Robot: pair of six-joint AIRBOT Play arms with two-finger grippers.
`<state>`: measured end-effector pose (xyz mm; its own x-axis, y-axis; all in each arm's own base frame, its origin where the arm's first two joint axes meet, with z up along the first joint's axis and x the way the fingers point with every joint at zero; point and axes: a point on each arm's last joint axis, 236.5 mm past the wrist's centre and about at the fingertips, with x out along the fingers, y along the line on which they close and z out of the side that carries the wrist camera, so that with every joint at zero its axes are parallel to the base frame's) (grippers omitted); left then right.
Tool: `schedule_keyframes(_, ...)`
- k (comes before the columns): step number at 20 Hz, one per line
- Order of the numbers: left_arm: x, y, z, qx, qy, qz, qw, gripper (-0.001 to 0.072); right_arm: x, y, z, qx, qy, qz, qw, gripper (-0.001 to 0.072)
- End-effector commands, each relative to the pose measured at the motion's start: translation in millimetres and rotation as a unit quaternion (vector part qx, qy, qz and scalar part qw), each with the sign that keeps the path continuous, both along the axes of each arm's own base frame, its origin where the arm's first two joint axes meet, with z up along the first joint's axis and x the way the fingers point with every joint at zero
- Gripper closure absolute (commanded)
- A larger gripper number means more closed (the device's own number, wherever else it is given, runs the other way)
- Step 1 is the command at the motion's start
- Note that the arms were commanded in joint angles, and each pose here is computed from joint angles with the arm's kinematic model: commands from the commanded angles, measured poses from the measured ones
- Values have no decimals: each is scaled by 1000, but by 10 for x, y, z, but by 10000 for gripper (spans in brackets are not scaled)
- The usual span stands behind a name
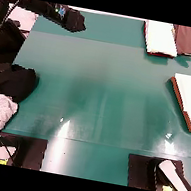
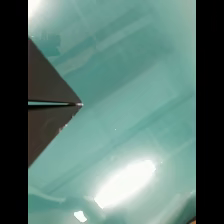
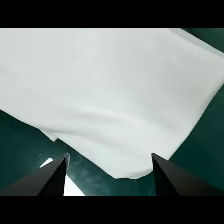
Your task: Fold the shirts.
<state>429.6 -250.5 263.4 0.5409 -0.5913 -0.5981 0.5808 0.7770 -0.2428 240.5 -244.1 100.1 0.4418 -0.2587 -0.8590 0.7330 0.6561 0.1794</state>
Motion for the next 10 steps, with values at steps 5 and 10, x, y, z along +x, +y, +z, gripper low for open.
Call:
schedule_keyframes(5, 38, -6, 46, -6, -10, 4, 1000, 682, 881, 900, 633, 47, -134, 126, 982, 115)
schedule_keyframes(10, 49, -12, 62, -9, -14, 4, 1000, 682, 1307, 2378, 669, 73, -135, 326, 933, 116)
